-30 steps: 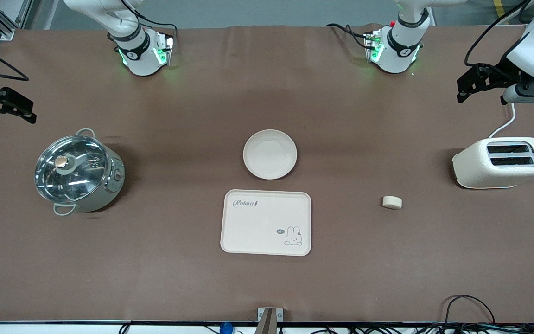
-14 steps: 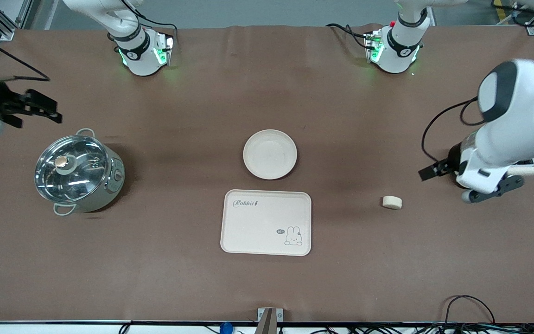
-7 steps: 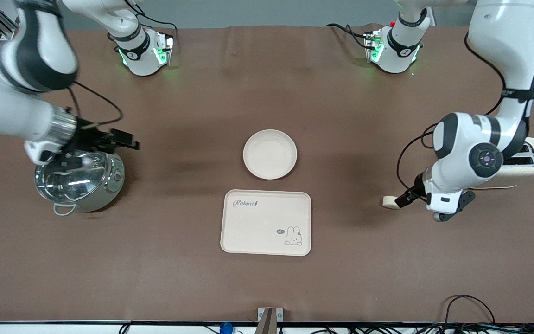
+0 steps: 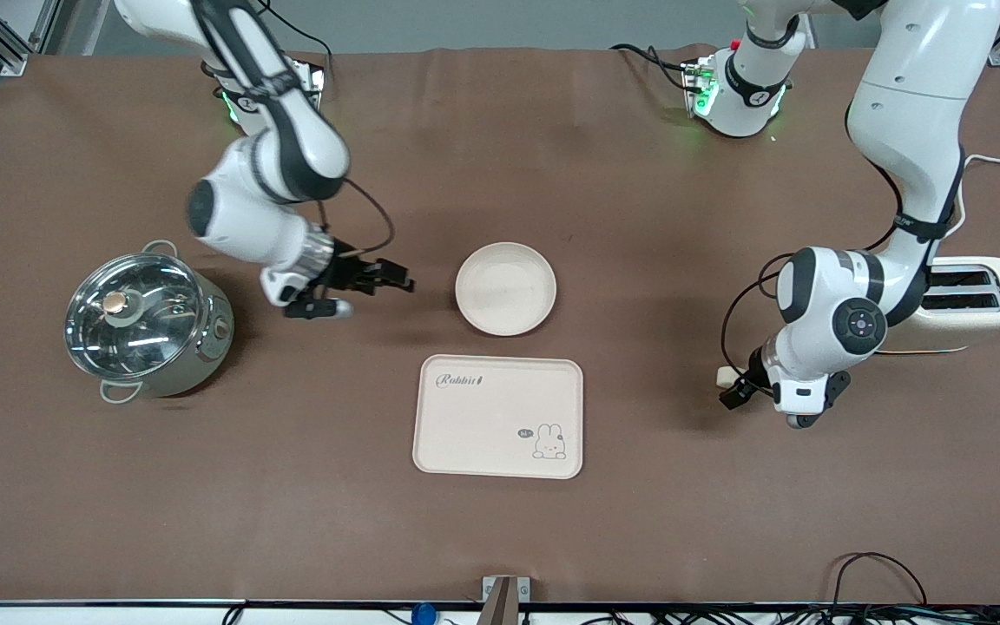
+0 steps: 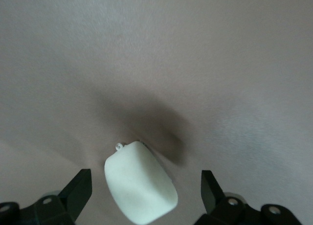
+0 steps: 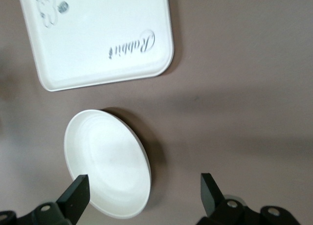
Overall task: Place bun in plate and plate on tray
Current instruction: 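Carry the bun over the plate while the right gripper grips the plate rim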
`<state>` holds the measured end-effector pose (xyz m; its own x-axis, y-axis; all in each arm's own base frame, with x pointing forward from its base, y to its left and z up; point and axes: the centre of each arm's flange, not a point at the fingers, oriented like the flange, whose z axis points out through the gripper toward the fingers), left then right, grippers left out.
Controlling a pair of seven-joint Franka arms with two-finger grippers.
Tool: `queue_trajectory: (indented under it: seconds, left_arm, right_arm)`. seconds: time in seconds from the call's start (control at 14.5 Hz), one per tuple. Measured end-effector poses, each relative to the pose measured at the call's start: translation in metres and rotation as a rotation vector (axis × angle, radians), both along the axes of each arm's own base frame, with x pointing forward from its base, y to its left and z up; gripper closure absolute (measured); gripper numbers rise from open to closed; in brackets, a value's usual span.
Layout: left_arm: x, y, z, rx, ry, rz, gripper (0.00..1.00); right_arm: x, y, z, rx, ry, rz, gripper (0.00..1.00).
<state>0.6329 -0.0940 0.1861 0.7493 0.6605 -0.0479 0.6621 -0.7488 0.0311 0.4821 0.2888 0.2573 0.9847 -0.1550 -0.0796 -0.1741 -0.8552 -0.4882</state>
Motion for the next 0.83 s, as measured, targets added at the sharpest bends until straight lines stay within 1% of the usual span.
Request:
queue_trajectory:
  seconds: [0.07, 0.14, 0.21, 0.34, 0.41, 0.48, 0.62, 0.76, 0.83]
  left_arm:
    - [-0.001, 0.0, -0.005, 0.0, 0.005, 0.0, 0.13]
    - [-0.002, 0.0, -0.007, 0.0, 0.009, 0.0, 0.26]
    - [-0.002, 0.0, -0.008, 0.0, 0.011, 0.0, 0.36]
    - [-0.002, -0.002, -0.007, -0.001, 0.01, -0.003, 0.57]
    - [-0.002, -0.007, -0.007, -0.002, 0.009, -0.011, 0.65]
    - [-0.004, -0.016, -0.006, -0.003, 0.014, -0.011, 0.69]
    - [-0.013, -0.055, 0.0, -0.005, 0.035, 0.009, 0.7]
    - [-0.031, -0.123, 0.016, -0.017, 0.05, 0.028, 0.69]
    - [-0.045, -0.164, 0.027, -0.027, 0.053, 0.033, 0.69]
  right_arm:
    - [-0.01, 0.019, -0.021, -0.021, -0.012, -0.011, 0.0]
    - [-0.016, 0.034, -0.037, -0.04, -0.019, -0.012, 0.0]
    - [-0.019, 0.045, -0.05, -0.052, -0.02, -0.01, 0.0]
    - [-0.017, 0.053, -0.062, -0.059, -0.018, -0.01, 0.0]
    - [-0.013, 0.052, -0.063, -0.059, -0.021, -0.014, 0.0]
    - [-0.011, 0.051, -0.062, -0.059, -0.024, -0.016, 0.0]
    - [-0.01, 0.052, -0.062, -0.056, -0.023, -0.015, 0.0]
    - [-0.013, 0.055, -0.063, -0.056, -0.019, -0.002, 0.0]
    - [-0.015, 0.058, -0.064, -0.057, -0.023, 0.018, 0.0]
